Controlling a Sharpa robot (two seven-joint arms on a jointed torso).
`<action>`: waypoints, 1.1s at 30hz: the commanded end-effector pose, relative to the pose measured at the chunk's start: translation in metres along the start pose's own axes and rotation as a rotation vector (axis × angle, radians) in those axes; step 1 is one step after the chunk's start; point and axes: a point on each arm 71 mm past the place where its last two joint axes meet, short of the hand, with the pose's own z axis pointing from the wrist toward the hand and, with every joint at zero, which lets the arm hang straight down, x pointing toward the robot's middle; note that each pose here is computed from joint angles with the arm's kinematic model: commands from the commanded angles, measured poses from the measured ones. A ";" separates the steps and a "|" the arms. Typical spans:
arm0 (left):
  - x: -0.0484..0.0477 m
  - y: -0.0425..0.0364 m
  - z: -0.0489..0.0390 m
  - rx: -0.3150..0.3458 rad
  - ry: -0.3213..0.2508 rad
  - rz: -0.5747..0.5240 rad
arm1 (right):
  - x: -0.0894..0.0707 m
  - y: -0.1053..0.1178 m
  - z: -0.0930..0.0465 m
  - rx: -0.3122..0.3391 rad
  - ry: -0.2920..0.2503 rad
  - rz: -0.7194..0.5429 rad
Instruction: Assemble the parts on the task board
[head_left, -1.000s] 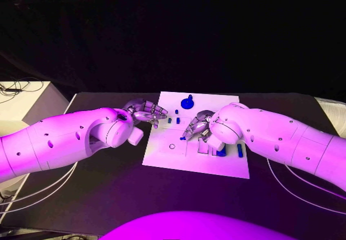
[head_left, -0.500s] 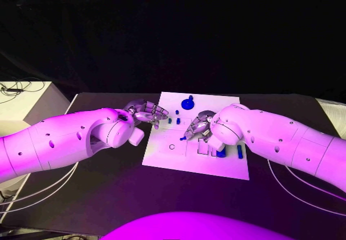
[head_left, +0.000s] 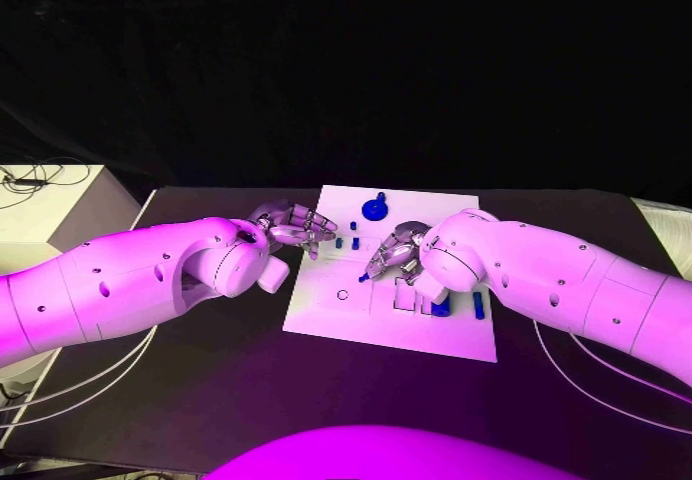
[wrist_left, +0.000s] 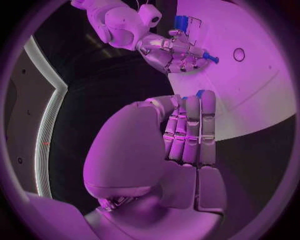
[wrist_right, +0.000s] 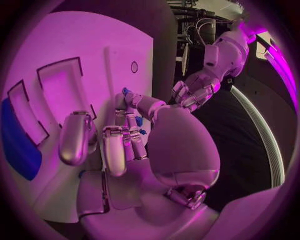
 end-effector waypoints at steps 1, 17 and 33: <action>0.0014 -0.0012 0.0003 0.006 0.003 -0.003 | 0.005 0.002 0.001 -0.027 0.017 0.002; 0.0008 -0.0011 -0.0001 0.004 0.002 -0.002 | 0.005 0.002 0.001 -0.025 0.020 0.002; 0.0004 -0.0011 -0.0005 0.004 0.001 -0.002 | 0.004 0.003 0.000 -0.033 -0.024 -0.049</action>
